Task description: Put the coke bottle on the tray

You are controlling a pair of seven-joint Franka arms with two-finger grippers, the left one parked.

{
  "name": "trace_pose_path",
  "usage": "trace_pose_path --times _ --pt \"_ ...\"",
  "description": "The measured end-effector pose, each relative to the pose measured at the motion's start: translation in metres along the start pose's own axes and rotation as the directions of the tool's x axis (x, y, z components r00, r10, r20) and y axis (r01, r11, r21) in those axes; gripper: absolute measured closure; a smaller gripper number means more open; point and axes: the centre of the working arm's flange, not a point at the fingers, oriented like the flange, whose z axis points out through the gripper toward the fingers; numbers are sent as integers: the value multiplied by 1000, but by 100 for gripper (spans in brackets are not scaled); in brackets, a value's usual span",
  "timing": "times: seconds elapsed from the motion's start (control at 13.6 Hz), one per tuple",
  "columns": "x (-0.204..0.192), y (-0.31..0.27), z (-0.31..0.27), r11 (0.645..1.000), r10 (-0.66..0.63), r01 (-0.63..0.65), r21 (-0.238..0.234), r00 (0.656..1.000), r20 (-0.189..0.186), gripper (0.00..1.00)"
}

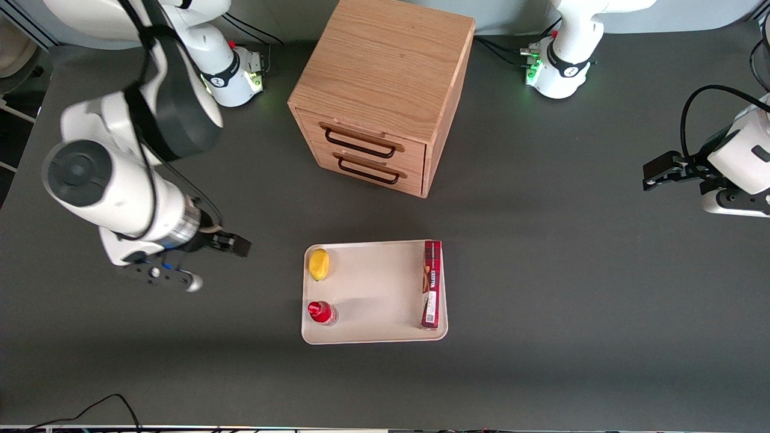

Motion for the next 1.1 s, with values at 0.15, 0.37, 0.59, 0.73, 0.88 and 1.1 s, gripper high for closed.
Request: trace_pose_path --times 0.15,0.37,0.59,0.73,0.88,1.1 --pt "-14 44 -13 1000 0 0 5 1000 13 0" --pt "-37 114 -29 999 -18 17 49 1000 12 0" --pt "-64 183 -47 996 -40 42 73 999 -19 0" --pt "-73 194 -48 996 -54 56 71 998 -28 0" --pt "-76 179 -44 995 -78 79 58 997 -29 0" --pt "-79 167 -41 994 -99 101 53 995 -31 0"
